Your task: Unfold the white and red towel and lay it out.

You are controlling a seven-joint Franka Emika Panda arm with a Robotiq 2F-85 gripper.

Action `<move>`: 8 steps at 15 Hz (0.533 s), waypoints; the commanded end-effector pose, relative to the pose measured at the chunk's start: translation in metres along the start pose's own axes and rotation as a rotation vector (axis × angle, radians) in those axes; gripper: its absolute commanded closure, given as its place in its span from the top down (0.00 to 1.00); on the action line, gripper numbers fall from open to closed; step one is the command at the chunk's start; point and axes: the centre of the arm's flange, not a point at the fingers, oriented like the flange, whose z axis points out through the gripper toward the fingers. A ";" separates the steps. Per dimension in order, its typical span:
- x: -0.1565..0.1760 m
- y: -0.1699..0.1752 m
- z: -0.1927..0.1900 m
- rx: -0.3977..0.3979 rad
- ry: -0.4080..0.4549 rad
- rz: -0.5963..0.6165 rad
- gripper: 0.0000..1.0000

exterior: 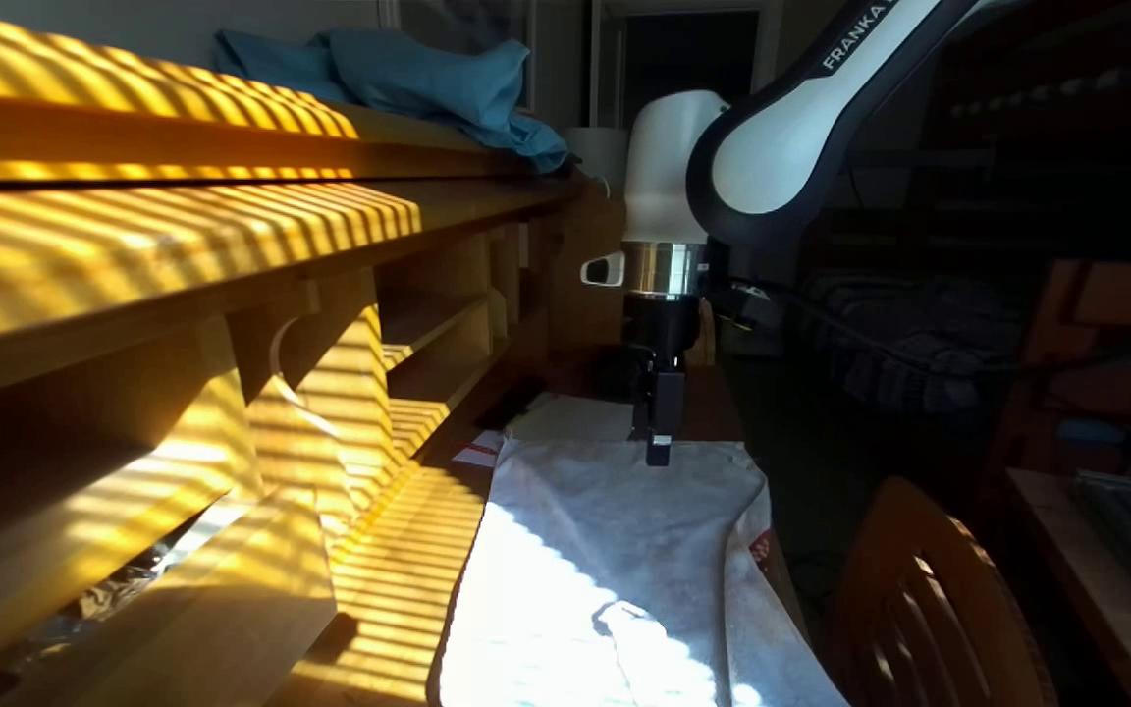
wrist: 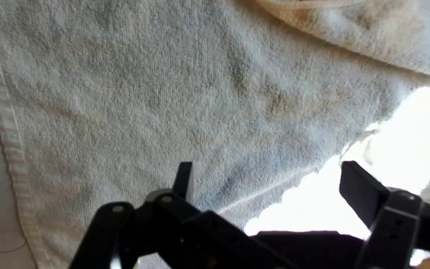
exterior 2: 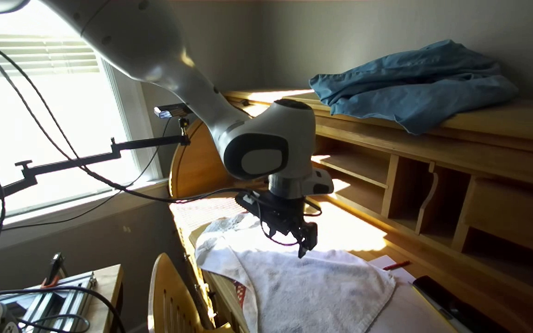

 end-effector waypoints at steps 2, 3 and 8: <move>-0.010 -0.015 -0.024 0.001 0.001 -0.029 1.00; -0.010 -0.017 -0.026 -0.002 0.001 -0.033 1.00; -0.011 -0.026 -0.039 -0.013 0.001 -0.048 1.00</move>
